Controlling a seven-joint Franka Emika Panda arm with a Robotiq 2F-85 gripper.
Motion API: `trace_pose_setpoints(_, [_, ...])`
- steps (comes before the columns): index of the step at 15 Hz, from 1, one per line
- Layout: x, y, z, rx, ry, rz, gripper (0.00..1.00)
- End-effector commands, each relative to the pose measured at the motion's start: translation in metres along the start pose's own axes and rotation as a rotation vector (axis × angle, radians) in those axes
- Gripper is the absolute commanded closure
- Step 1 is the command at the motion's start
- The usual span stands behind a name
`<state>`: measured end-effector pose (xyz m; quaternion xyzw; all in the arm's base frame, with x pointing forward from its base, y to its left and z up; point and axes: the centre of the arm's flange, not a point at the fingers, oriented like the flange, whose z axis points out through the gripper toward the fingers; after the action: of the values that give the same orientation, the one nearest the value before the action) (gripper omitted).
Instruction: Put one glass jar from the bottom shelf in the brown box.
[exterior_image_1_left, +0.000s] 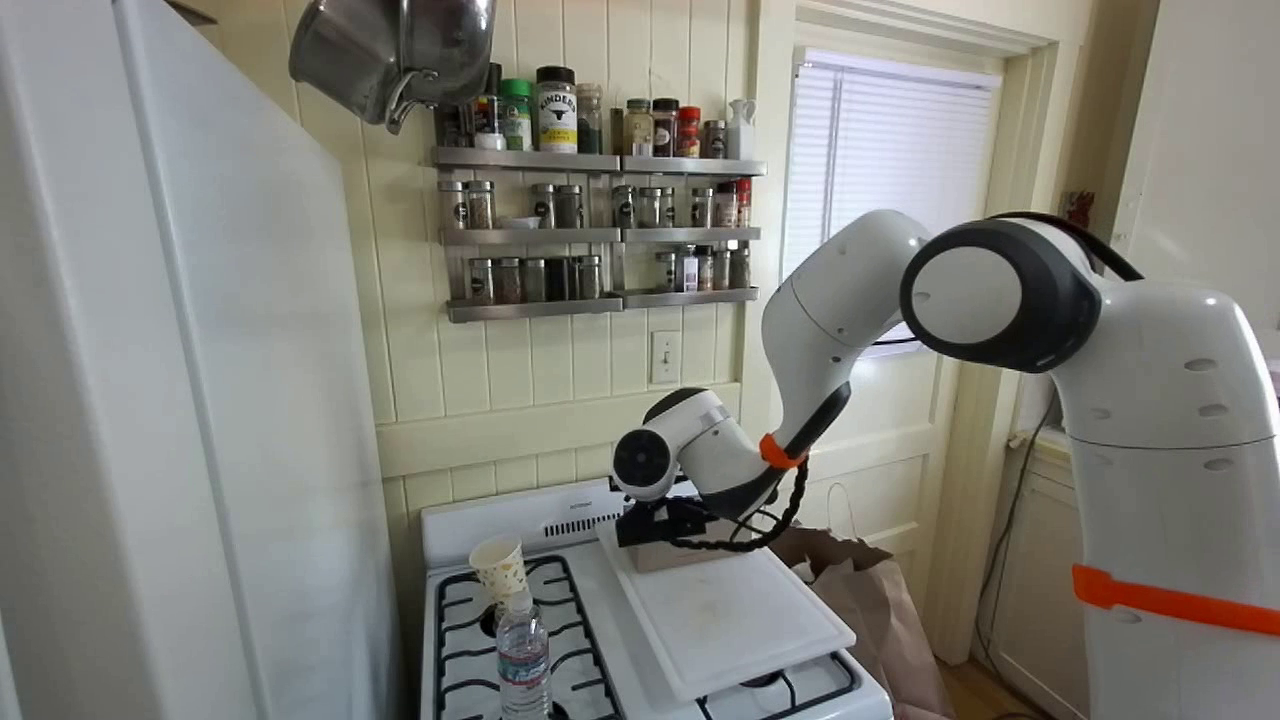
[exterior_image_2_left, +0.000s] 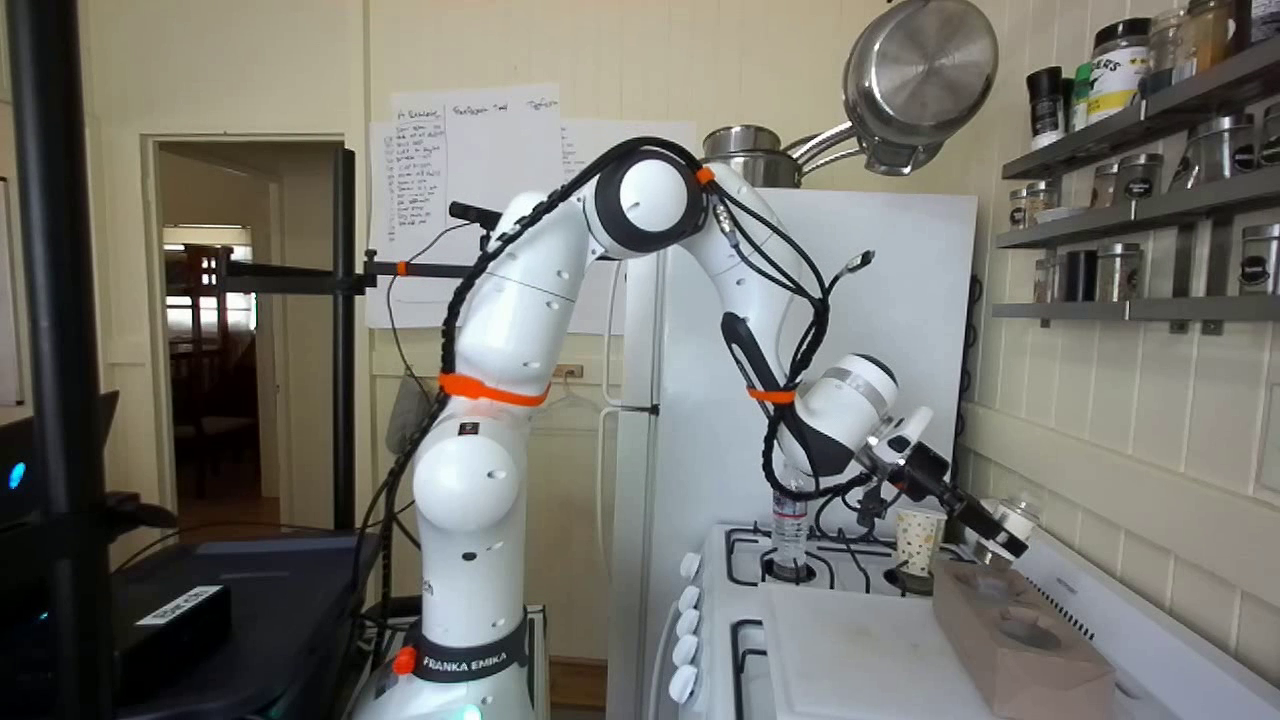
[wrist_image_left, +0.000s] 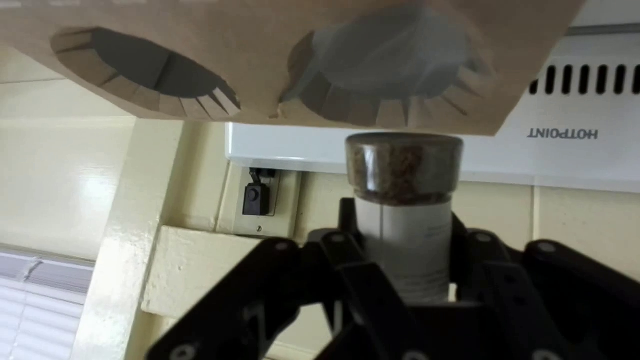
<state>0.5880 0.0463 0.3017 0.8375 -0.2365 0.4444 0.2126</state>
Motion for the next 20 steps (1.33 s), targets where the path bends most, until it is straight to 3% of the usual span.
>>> trace_pose_setpoints(1, [-0.014, -0.017, 0.015, -0.085, -0.021, 0.015, 0.87])
trace_pose_setpoints(13, [-0.038, -0.033, 0.026, -0.200, 0.018, -0.018, 0.87])
trace_pose_setpoints(14, [-0.039, -0.034, 0.026, -0.205, 0.019, -0.021, 0.37])
trace_pose_setpoints(15, [-0.040, -0.035, 0.026, -0.209, 0.020, -0.024, 0.36])
trace_pose_setpoints(16, [-0.041, -0.035, 0.027, -0.211, 0.021, -0.026, 0.81])
trace_pose_setpoints(18, [-0.042, -0.036, 0.028, -0.219, 0.025, -0.030, 0.77])
trace_pose_setpoints(20, [-0.043, -0.037, 0.027, -0.227, 0.030, -0.033, 0.82])
